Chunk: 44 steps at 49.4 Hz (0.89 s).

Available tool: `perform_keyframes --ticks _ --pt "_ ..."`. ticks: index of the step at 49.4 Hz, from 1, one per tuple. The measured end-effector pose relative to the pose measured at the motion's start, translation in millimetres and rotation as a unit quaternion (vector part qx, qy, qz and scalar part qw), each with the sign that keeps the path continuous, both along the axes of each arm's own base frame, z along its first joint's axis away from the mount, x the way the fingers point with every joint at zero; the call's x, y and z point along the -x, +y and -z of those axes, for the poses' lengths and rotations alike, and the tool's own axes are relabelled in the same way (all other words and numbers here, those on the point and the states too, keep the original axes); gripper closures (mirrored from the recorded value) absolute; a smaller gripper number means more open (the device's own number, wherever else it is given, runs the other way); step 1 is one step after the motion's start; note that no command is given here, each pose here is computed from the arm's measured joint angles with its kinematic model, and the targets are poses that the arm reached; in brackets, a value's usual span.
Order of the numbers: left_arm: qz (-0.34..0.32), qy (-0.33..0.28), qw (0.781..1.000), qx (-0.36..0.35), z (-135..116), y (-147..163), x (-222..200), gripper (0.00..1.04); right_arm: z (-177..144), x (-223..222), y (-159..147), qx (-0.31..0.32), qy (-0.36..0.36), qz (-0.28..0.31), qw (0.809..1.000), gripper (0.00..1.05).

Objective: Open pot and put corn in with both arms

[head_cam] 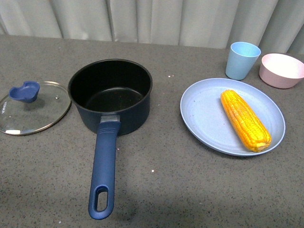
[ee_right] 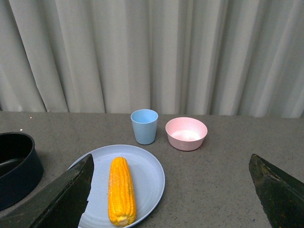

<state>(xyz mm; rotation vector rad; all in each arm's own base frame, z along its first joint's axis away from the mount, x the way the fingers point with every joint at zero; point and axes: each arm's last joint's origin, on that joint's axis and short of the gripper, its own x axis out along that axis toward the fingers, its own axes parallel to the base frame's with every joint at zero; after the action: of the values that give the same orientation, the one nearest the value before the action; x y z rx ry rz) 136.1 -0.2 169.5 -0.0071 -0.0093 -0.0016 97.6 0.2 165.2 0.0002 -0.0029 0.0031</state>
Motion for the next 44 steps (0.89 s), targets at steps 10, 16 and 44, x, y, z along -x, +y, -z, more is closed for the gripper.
perform_keyframes --ticks 10,16,44 --pt "0.000 -0.005 1.000 0.000 -3 0 9 1.01 0 0 0 0.000 0.000 0.000 1.000 0.09" --pt "0.000 -0.006 1.000 0.000 -4 0 14 1.01 0 0 0 0.000 0.000 0.000 1.000 0.09" --pt "0.000 -0.006 1.000 0.000 -3 0 30 1.01 0 0 0 0.000 0.000 0.000 1.000 0.09"
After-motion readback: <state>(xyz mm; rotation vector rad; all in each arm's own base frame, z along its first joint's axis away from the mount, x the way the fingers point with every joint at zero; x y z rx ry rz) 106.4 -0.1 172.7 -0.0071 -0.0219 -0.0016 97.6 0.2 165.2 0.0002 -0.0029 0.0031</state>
